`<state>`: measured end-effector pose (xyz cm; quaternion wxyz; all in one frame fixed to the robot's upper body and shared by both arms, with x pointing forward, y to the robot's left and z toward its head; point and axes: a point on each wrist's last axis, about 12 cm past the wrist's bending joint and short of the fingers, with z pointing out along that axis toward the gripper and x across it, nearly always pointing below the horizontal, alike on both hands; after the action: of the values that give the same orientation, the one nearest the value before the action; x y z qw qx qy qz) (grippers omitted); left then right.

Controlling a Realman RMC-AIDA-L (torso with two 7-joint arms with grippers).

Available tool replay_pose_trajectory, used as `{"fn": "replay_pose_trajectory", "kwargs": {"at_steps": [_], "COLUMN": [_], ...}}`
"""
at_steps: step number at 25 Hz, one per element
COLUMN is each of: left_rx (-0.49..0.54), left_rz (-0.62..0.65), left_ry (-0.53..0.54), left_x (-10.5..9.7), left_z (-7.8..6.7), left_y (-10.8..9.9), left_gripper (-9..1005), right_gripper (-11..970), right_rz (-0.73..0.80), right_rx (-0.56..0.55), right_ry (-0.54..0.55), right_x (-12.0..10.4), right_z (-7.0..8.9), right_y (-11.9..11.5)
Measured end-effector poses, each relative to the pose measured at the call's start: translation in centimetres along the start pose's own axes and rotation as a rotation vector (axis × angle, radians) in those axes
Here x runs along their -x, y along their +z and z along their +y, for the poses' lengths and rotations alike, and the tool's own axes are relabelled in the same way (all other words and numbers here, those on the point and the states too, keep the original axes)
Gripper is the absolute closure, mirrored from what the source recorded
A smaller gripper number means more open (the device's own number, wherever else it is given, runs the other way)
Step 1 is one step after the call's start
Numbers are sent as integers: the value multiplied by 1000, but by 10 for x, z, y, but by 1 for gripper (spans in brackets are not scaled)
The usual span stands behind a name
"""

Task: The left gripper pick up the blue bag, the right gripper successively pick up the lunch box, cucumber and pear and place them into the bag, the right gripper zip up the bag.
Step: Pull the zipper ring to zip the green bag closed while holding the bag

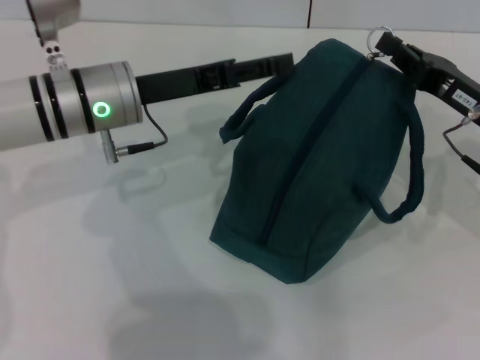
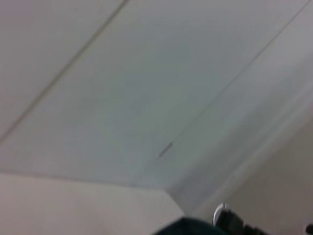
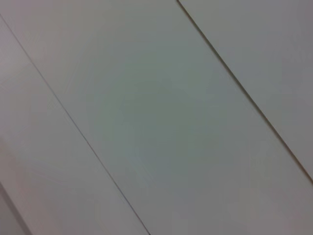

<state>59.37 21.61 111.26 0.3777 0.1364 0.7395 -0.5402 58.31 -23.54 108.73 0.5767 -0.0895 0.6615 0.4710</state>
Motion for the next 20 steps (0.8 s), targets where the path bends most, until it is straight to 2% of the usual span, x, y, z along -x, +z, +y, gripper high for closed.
{"fn": "replay_pose_trajectory", "kwargs": {"at_steps": [8, 15, 20], "left_rx": [-12, -74, -97], "left_rz": [81, 26, 32], "left_ry": [-37, -46, -27], "left_x": [-5, 1, 3], "left_z": [-5, -12, -16], "left_y": [6, 4, 3], "left_gripper": [192, 208, 220], "right_gripper": [954, 955, 954], "right_rz": [-5, -6, -8], "right_rx": [-9, -2, 6], "right_ry": [12, 13, 13], "right_x": [-3, -3, -3], "right_z": [-1, 0, 1], "right_y": [-7, -7, -7]}}
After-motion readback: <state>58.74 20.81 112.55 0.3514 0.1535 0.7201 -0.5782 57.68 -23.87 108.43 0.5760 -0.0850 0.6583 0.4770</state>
